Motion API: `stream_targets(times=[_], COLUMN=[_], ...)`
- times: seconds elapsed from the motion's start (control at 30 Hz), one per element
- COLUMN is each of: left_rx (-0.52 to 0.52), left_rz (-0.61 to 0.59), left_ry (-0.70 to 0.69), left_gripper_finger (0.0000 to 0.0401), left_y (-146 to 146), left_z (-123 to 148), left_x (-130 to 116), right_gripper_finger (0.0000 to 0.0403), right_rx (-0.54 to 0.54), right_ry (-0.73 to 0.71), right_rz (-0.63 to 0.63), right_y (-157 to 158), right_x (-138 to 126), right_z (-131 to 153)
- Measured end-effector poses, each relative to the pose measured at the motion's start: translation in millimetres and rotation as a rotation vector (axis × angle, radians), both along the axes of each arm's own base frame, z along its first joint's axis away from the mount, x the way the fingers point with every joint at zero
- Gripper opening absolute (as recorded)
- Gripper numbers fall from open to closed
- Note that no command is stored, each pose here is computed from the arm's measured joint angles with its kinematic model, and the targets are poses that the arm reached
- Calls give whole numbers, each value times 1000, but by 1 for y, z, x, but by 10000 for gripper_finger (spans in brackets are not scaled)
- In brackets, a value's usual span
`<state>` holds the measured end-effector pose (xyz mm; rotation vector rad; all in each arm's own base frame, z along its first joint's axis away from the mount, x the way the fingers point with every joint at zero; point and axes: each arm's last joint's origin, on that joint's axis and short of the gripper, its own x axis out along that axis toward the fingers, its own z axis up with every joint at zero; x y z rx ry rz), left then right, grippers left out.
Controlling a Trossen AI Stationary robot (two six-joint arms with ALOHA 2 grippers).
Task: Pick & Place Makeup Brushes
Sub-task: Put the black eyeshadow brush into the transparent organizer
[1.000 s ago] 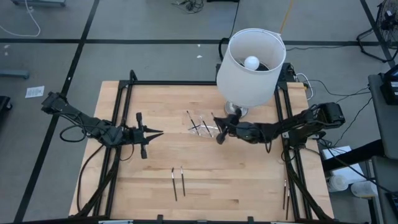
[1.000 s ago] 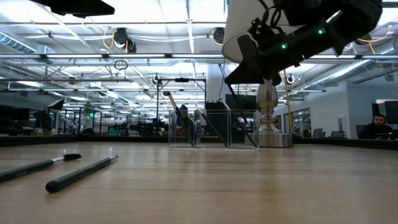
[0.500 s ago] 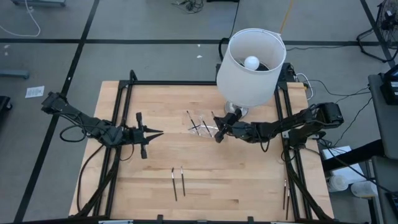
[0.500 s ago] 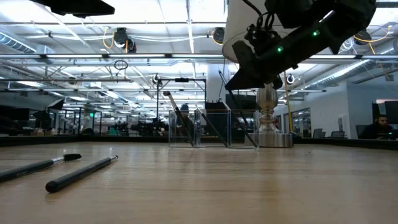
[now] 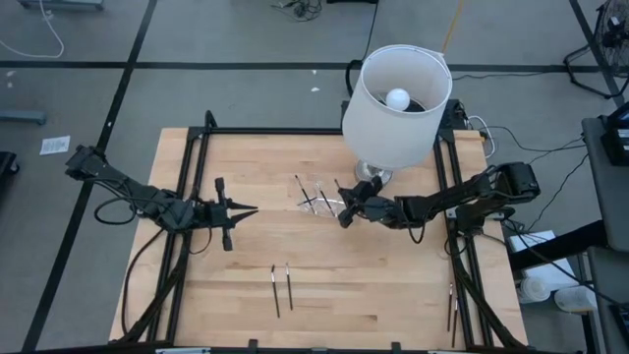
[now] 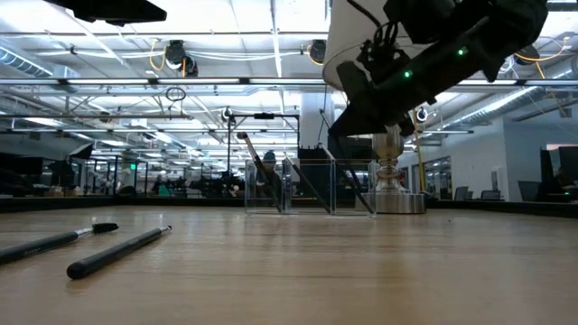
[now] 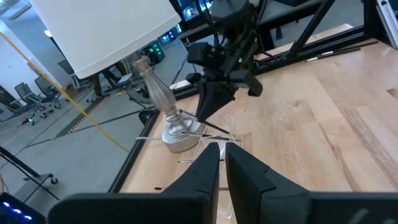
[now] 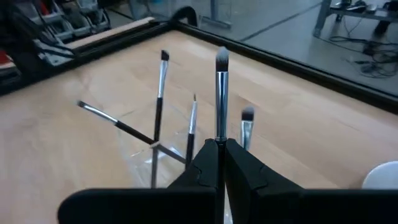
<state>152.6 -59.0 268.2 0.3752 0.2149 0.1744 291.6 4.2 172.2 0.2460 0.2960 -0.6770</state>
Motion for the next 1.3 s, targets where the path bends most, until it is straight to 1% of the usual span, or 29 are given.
stream_targets(times=[0.23,0.33,0.43,0.63,0.87,1.03,1.13,1.3], left_rx=[-1,-3,-3,-3,-7,-11,-11,-12], left_rz=[0,0,1,1,1,2,2,2], left_ry=[0,0,-1,0,-1,-3,-2,-2], left_gripper_finger=[37,37,37,37,37,37,37,37], left_y=[0,0,0,0,0,0,0,0], left_z=[0,0,0,0,0,0,0,0], left_x=[0,0,0,0,0,0,0,0], right_gripper_finger=[0,0,0,0,0,0,8,32], right_rx=[13,11,11,-12,-16,-12,-15,-16], right_ry=[27,62,49,74,113,115,111,98], right_rz=[-6,-10,-18,-2,2,-2,1,3], right_y=[1,0,-2,-1,-1,-3,-3,-3], right_x=[3,4,5,5,3,3,3,4], right_z=[-12,-21,-20,-20,-23,-24,-23,-22])
